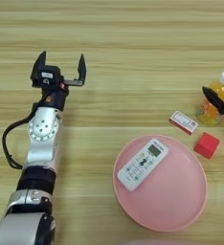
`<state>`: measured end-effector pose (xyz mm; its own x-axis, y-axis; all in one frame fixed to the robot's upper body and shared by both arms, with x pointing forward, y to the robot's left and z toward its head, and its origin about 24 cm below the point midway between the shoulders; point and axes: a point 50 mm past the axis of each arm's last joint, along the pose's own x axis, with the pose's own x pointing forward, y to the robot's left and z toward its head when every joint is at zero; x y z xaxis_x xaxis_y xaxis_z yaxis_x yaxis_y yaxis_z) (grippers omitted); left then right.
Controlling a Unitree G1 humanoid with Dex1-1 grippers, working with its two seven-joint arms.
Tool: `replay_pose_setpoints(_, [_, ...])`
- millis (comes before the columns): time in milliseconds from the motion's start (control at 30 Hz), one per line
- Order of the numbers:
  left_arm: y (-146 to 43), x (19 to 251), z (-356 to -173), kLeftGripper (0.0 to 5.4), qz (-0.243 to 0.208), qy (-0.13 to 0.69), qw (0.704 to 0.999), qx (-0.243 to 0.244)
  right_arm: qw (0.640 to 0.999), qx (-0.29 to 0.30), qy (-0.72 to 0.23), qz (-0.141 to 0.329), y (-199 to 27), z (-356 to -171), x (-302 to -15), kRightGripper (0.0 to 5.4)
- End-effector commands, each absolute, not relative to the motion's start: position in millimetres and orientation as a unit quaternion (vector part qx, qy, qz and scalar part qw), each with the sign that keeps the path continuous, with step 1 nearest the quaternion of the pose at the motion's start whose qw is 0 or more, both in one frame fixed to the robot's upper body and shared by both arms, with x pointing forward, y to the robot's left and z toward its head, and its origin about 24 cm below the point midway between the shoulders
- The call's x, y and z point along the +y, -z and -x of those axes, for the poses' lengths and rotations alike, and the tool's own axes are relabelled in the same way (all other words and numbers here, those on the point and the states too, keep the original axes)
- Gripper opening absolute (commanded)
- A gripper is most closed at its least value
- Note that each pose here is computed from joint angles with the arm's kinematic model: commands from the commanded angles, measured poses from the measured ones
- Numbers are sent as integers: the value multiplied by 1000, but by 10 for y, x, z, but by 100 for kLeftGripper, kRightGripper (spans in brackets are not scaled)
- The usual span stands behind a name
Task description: Move the objects on the table
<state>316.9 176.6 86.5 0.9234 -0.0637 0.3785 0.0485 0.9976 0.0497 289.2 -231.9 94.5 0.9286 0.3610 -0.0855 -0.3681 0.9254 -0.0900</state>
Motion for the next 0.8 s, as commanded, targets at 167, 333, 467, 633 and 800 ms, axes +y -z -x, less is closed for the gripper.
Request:
replay_pose_setpoints(167, [-898, 1750, -3196, 540, -20, 32, 979, -200, 972, -42, -220, 68, -1295, -2946, -2154, 360])
replay_pose_setpoints(333, [-891, 1741, -3197, 540, -20, 32, 979, -200, 961, -98, -248, 78, -1615, -3019, -1967, 360])
replay_pose_setpoints(467, [-885, 1726, -3195, 540, -19, 31, 979, -200, 950, -118, -278, 80, -1745, -3083, -1778, 360])
replay_pose_setpoints(633, [-878, 1712, -3186, 540, -17, 30, 979, -200, 938, -116, -322, 61, -1752, -3127, -1464, 360])
replay_pose_setpoints(800, [-875, 1704, -3177, 540, -16, 29, 979, -200, 925, -96, -365, 48, -1632, -3175, -1127, 360])
